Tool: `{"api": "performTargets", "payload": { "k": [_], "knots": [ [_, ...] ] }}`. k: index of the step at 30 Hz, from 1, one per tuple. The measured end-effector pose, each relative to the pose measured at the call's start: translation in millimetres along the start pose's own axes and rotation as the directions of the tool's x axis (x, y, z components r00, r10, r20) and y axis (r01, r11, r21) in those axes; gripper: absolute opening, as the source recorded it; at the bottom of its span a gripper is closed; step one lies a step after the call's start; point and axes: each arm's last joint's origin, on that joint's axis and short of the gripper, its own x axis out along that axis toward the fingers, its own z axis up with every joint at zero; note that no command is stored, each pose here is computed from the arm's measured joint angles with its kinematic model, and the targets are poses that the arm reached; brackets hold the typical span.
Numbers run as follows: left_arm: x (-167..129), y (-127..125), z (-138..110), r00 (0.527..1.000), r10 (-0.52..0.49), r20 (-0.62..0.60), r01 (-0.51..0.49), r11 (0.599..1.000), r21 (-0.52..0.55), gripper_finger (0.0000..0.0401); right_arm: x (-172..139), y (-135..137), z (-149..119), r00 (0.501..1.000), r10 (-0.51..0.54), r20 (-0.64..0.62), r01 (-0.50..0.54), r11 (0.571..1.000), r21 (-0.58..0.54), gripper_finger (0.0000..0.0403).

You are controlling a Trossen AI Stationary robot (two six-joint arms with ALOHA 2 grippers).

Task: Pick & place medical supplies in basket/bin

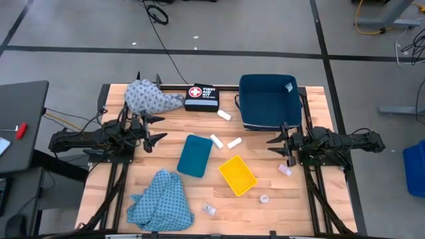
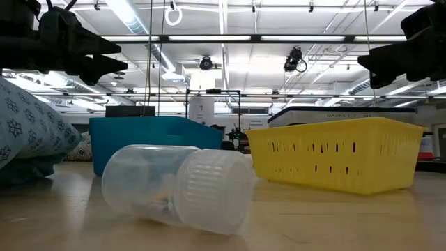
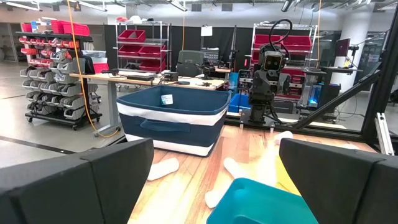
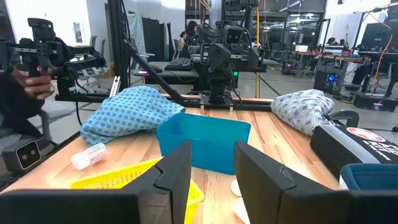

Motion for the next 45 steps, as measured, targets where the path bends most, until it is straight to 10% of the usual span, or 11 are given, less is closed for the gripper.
{"api": "performTargets", "payload": {
  "k": [33, 45],
  "knots": [
    [0, 1, 4, 0.998, 0.034, 0.045, -0.025, 0.982, -0.185, 0.0352, 0, 0, 5, 0.999, -0.008, 0.054, 0.008, 1.000, 0.000, 0.0128],
    [4, -5, -5, 0.988, -0.142, -0.061, 0.137, 0.987, -0.087, 0.0352, 10, -6, -2, 0.980, -0.191, -0.050, 0.192, 0.981, 0.013, 0.0128]
  ]
}}
